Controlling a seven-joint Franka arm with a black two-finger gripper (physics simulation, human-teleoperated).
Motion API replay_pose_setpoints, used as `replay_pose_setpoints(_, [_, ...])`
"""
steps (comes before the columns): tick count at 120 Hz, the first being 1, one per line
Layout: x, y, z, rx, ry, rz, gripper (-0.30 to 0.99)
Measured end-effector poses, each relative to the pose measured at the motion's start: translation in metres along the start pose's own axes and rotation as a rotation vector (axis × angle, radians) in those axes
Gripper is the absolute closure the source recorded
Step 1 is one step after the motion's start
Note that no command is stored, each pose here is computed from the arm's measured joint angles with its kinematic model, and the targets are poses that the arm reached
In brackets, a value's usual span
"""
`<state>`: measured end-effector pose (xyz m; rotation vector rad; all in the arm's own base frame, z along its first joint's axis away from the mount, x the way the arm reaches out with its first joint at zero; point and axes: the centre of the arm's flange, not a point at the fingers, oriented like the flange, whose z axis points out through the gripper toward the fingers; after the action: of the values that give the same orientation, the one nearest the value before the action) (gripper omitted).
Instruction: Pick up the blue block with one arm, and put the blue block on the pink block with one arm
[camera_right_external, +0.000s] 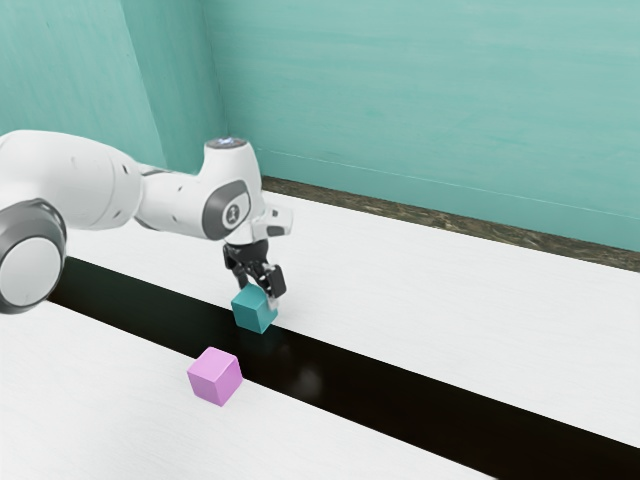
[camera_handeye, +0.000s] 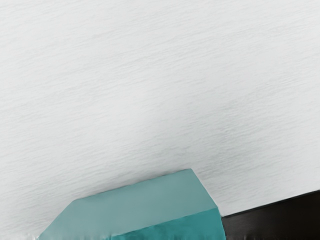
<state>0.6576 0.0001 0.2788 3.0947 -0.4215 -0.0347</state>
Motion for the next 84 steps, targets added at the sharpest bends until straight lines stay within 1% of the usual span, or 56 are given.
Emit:
replay_pose_setpoints(21, [-0.014, 0.006, 0.004, -0.003, 0.003, 0.011, 0.0])
replay_pose_setpoints(48, [-0.015, 0.006, 0.003, 0.002, 0.021, 0.018, 0.0])
replay_pose_setpoints(70, [-0.015, 0.006, 0.007, -0.002, 0.008, 0.015, 0.0])
replay_pose_setpoints(84, [-0.016, 0.005, 0.009, -0.007, -0.011, 0.008, 0.0])
